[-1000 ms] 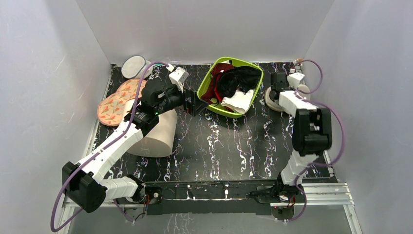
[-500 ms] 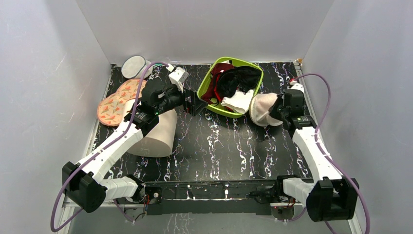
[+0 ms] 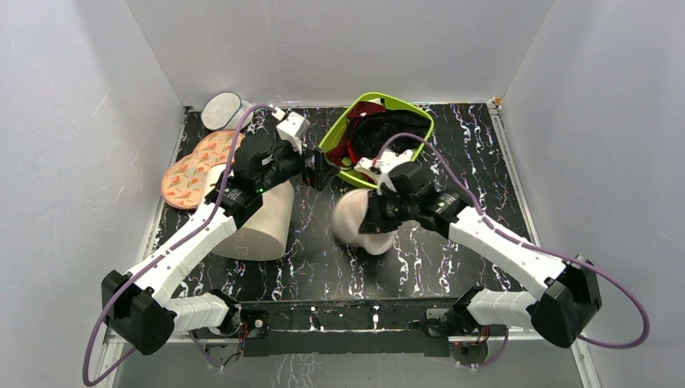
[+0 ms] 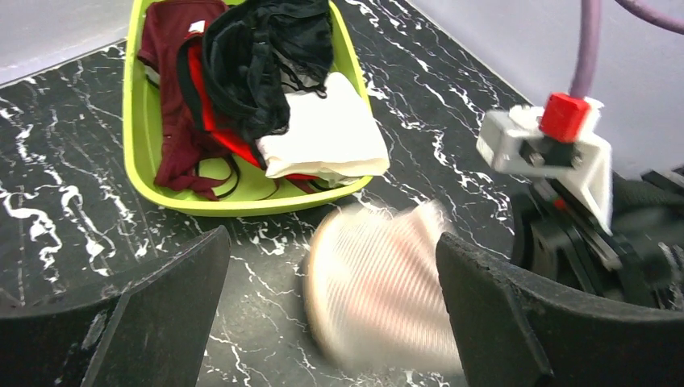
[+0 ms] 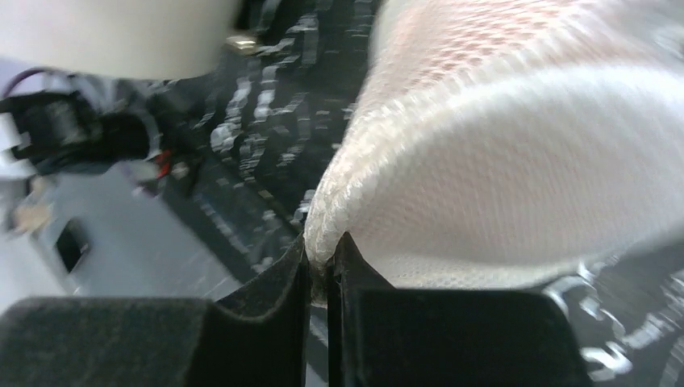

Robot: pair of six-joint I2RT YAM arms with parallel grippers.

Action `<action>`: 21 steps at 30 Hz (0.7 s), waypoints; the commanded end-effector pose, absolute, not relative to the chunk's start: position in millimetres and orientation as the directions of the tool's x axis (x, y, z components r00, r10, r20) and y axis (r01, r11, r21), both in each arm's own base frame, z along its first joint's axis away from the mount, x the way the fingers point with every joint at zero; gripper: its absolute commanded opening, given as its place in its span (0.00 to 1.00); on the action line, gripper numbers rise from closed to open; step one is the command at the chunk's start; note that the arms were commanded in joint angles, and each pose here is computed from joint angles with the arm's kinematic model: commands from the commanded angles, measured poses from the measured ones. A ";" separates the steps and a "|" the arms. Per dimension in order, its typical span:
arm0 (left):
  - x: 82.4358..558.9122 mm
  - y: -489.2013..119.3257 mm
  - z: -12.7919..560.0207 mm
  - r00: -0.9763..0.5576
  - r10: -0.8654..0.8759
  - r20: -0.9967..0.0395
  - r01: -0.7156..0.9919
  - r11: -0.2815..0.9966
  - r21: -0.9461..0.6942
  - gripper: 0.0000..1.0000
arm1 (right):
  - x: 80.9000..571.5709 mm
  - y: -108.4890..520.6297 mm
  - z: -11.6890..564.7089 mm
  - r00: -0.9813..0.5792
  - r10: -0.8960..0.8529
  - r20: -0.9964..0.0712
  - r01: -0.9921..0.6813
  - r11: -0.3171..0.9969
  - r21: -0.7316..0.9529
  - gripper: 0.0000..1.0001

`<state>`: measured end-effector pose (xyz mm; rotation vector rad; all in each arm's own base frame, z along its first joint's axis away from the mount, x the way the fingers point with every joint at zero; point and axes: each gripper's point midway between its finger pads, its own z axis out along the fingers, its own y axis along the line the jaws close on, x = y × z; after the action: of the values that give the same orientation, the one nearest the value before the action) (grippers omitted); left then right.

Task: Unzip the laundry bag and remove the bra
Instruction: Place the laundry bag at the center of the board.

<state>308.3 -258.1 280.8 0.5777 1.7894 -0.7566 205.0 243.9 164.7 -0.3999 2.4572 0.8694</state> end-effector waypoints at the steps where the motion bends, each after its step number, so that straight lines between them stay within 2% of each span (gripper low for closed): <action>1: 309.8 -240.1 296.9 -0.241 0.008 -0.971 0.655 0.740 -0.156 0.98 | 187.7 311.7 246.0 -0.771 -0.127 -0.624 -0.603 0.460 0.652 0.00; 4: 311.3 -231.0 301.0 -0.211 -0.007 -0.977 0.623 0.769 -0.140 0.98 | 194.4 319.6 265.2 -0.764 -0.075 -0.641 -0.605 0.428 0.671 0.00; 10: 313.5 -230.2 298.1 -0.215 -0.002 -0.977 0.616 0.776 -0.138 0.98 | 245.1 235.0 177.5 -0.864 0.004 -0.503 -0.322 0.765 0.558 0.03; 13: 312.4 -234.2 296.9 -0.228 -0.003 -0.974 0.629 0.763 -0.150 0.98 | 260.5 169.1 127.4 -0.899 0.077 -0.431 -0.113 0.910 0.399 0.28; 15: 311.5 -236.3 295.4 -0.234 -0.002 -0.972 0.635 0.757 -0.155 0.98 | 270.5 137.4 122.5 -0.878 0.085 -0.471 -0.037 0.969 0.245 0.42; 16: 311.8 -236.7 294.1 -0.237 -0.002 -0.972 0.635 0.757 -0.156 0.98 | 273.3 133.2 129.1 -0.865 0.082 -0.495 -0.037 0.973 0.227 0.50; 17: 312.4 -236.8 293.7 -0.239 -0.003 -0.971 0.633 0.758 -0.158 0.98 | 279.2 137.4 151.0 -0.828 0.066 -0.557 -0.085 0.967 0.241 0.62; 18: 312.8 -236.1 293.8 -0.240 -0.004 -0.971 0.630 0.760 -0.159 0.98 | 282.0 151.1 181.1 -0.773 0.037 -0.633 -0.167 0.951 0.259 0.81; 19: 312.7 -234.5 295.8 -0.233 -0.007 -0.972 0.625 0.765 -0.156 0.98 | 280.4 165.0 204.0 -0.734 0.002 -0.679 -0.219 0.946 0.239 0.91; 21: 314.4 -225.7 300.2 -0.210 -0.013 -0.978 0.594 0.793 -0.138 0.99 | 274.6 184.0 216.2 -0.725 -0.054 -0.687 -0.253 0.948 0.192 0.98</action>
<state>312.9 -233.1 282.2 0.4927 1.7663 -0.6255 266.0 149.0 152.1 -0.0646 2.5512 0.3708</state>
